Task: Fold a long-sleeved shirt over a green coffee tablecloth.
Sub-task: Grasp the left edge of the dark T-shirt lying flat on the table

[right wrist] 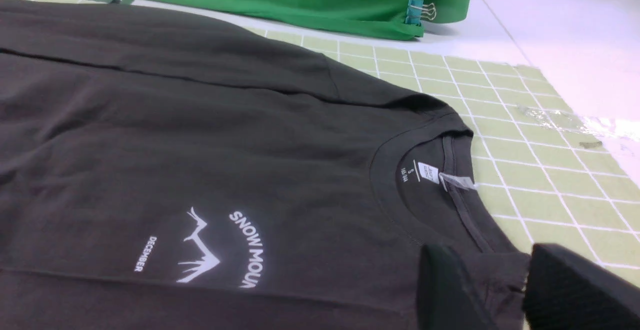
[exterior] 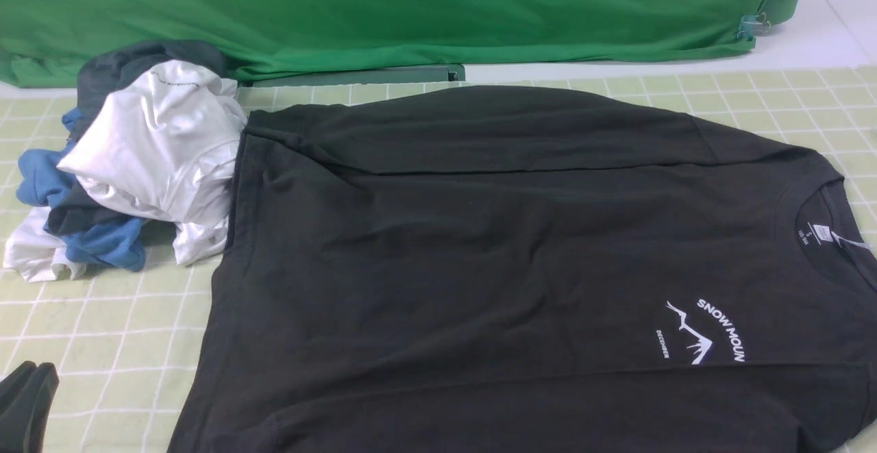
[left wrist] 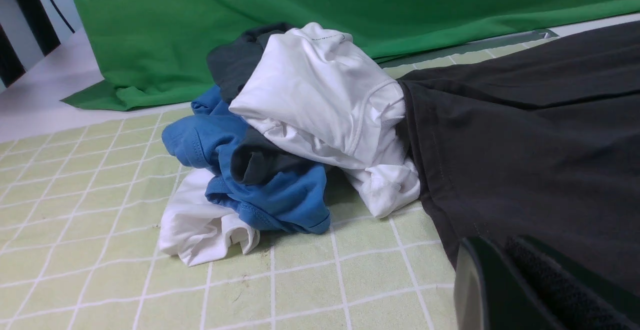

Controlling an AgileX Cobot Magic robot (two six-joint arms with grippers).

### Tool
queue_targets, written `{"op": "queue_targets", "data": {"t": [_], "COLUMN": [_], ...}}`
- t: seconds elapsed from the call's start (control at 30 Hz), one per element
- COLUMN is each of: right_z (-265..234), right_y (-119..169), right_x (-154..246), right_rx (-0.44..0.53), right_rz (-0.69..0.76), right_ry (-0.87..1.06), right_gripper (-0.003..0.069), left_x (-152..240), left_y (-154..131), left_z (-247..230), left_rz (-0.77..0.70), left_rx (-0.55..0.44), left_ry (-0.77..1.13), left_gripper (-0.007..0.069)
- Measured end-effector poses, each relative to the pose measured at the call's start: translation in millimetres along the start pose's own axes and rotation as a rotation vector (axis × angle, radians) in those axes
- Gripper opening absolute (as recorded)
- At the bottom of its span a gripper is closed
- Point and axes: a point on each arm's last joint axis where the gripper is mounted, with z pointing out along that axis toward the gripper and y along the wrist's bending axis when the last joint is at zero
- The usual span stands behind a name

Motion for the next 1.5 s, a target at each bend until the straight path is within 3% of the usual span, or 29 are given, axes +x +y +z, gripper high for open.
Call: {"op": "queue_targets", "data": {"t": [0.87,0.97,1.07,1.3,1.4,1.5], "right_z": [0,0,0,0,0,-1], "right_y": [0,0,0,0,0,0], "right_x": [0,0,0,0,-4,-12], "right_rx": [0.0,0.0,0.0,0.0,0.0,-0.003], "right_rz": [0.0,0.0,0.0,0.0,0.007,0.061], "right_ry": [0.0,0.0,0.0,0.0,-0.041,-0.133], "right_gripper": [0.0241,0.0242,0.0244,0.0244,0.0245,0.0245], "left_x": [-3,-11,-27,-55,-67,-87], "left_y": [1,1,7,25,32,35], "left_z": [0,-1,-4,-23,-37,-47], "left_rz": [-0.009,-0.135,-0.437,-0.663,-0.755,-0.801], "left_rx": [-0.006,-0.005,-0.011,-0.062,-0.047,-0.003], "left_ry": [-0.034,-0.123,-0.317,-0.746,-0.945,-1.001], "left_gripper": [0.0035,0.0035,0.0035,0.0035,0.0035,0.0035]}}
